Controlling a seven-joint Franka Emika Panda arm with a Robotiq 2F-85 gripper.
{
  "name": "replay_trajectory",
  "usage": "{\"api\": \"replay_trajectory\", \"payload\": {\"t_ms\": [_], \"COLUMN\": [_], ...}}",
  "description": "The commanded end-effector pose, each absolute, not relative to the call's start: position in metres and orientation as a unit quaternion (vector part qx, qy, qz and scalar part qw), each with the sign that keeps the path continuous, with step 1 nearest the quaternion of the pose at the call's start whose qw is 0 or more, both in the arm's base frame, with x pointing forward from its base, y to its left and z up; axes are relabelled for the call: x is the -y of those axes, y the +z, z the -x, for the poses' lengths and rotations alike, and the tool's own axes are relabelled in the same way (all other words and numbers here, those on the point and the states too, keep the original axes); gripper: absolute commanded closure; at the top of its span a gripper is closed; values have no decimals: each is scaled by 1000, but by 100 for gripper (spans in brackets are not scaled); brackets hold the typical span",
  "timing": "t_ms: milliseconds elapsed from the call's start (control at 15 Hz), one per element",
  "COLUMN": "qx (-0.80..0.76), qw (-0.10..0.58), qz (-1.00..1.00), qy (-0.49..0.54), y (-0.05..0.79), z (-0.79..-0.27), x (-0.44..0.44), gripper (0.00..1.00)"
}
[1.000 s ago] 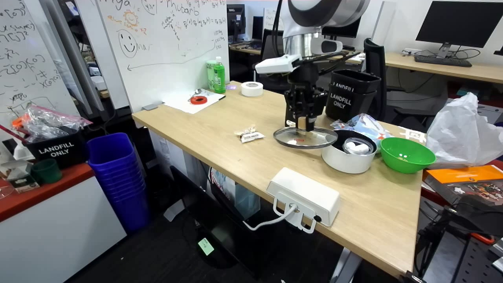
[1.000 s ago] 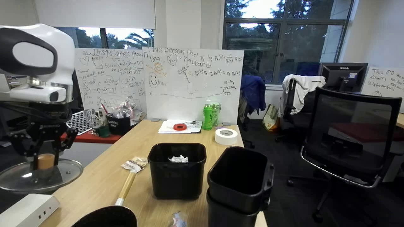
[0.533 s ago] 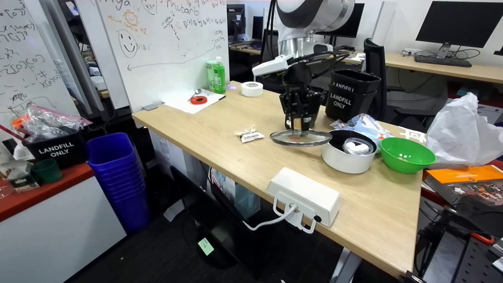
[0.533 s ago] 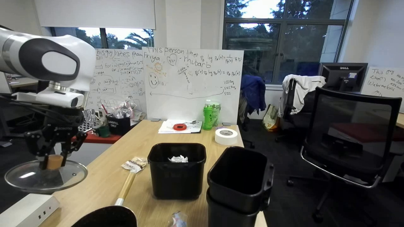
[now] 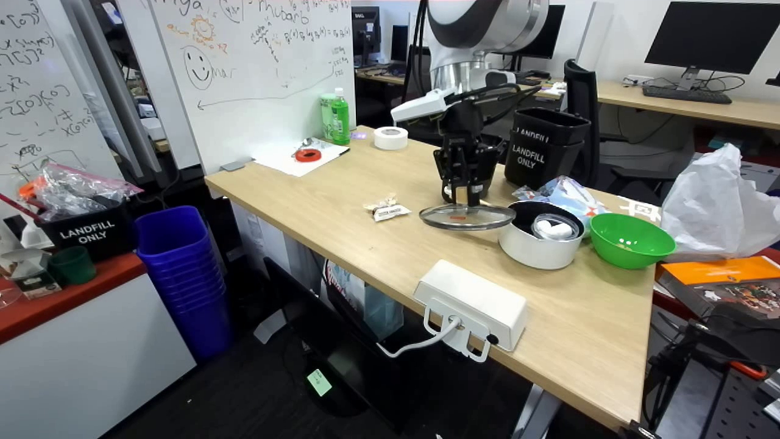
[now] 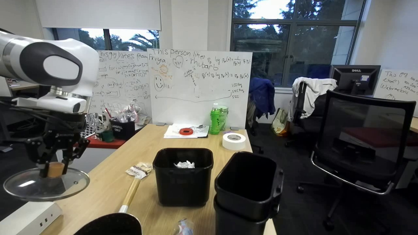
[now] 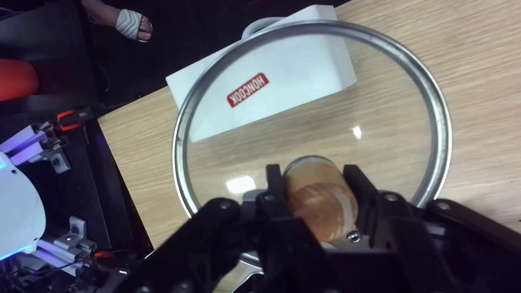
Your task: Uncover the white pot
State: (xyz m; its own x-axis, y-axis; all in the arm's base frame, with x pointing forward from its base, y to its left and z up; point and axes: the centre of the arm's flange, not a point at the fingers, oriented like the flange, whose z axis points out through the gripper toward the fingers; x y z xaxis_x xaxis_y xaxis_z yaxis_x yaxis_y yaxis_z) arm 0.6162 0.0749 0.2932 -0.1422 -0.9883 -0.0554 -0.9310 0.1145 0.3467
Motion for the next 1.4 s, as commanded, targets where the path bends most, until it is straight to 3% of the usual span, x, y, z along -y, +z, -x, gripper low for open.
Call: {"api": "replay_trajectory", "payload": {"t_ms": [0,733,1333], "qx": [759,886,941], "qw": [89,40,69], "qz": [-625,-454,-332], "qy": [-159,-81,-22], "y": [280,219,182], "z": [-614,-637,-642], "x": [-73,-54,-40], "gripper": [84,84,84]}}
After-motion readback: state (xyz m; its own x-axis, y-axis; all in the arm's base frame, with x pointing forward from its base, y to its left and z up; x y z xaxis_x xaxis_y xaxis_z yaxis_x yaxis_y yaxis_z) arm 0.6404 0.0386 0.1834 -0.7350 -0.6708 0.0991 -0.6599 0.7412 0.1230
